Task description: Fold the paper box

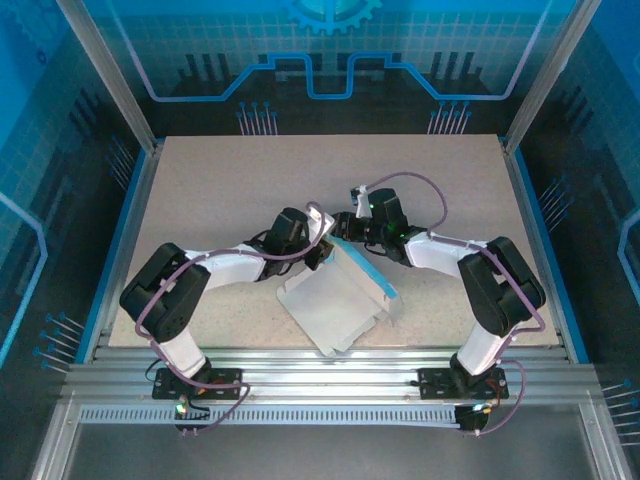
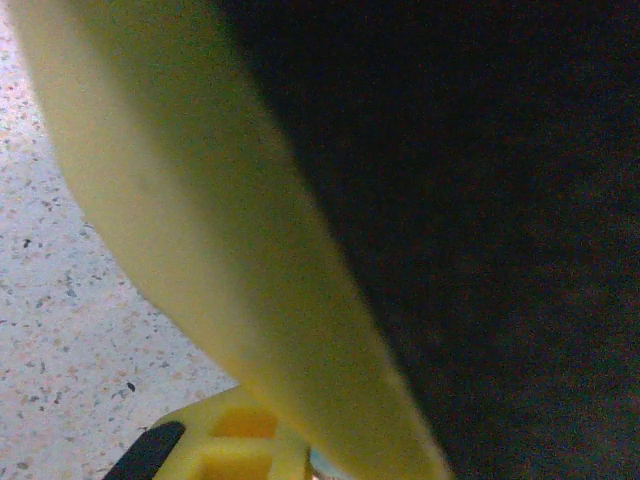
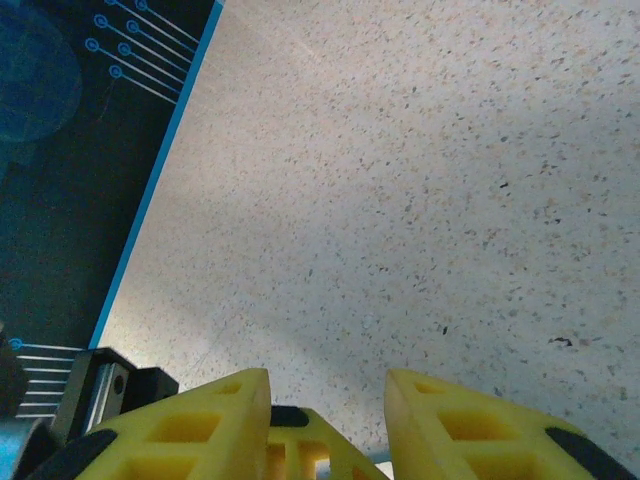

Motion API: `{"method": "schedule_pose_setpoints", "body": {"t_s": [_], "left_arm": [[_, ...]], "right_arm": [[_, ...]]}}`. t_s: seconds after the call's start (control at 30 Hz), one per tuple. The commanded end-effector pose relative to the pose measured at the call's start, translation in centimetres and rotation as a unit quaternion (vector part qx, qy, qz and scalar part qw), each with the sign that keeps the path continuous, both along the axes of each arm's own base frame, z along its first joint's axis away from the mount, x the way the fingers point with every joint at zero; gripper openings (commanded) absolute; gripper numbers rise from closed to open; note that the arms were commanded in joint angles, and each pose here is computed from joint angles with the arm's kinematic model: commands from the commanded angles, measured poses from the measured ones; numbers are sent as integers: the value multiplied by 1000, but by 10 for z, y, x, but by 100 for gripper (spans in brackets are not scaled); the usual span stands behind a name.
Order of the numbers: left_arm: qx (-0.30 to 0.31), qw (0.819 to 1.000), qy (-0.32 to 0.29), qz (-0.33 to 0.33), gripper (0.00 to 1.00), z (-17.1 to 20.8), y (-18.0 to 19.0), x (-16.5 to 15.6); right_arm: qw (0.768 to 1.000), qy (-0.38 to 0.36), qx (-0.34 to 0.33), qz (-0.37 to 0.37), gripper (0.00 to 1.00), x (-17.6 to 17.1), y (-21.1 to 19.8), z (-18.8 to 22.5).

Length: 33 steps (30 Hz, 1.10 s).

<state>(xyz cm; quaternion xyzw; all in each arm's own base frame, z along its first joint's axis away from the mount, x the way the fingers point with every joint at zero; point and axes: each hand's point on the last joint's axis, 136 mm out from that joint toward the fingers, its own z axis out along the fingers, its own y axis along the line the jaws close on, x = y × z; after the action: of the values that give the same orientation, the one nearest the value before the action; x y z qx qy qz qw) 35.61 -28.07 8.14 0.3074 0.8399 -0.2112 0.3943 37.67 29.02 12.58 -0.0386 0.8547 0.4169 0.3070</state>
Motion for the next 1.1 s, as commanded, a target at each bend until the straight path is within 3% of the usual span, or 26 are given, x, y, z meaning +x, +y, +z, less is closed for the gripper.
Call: {"method": "schedule_pose_setpoints", "body": {"t_s": [0.0, 0.27, 0.53, 0.8, 1.07], "left_arm": [[49, 997, -33, 41, 10, -12, 13, 8], [45, 995, -52, 67, 11, -9, 16, 10], [50, 987, -78, 131, 12, 2, 39, 16], [64, 962, -61, 257, 13, 4, 82, 16], [51, 934, -53, 350, 15, 7, 118, 1]], "right_arm": [[999, 38, -13, 18, 36, -17, 4, -12], [999, 45, -21, 10, 36, -17, 0, -9], [1000, 22, 16, 13, 44, -11, -13, 50], [997, 9, -80, 17, 51, -40, -63, 89], [985, 8, -172, -8, 49, -63, -115, 83]]}}
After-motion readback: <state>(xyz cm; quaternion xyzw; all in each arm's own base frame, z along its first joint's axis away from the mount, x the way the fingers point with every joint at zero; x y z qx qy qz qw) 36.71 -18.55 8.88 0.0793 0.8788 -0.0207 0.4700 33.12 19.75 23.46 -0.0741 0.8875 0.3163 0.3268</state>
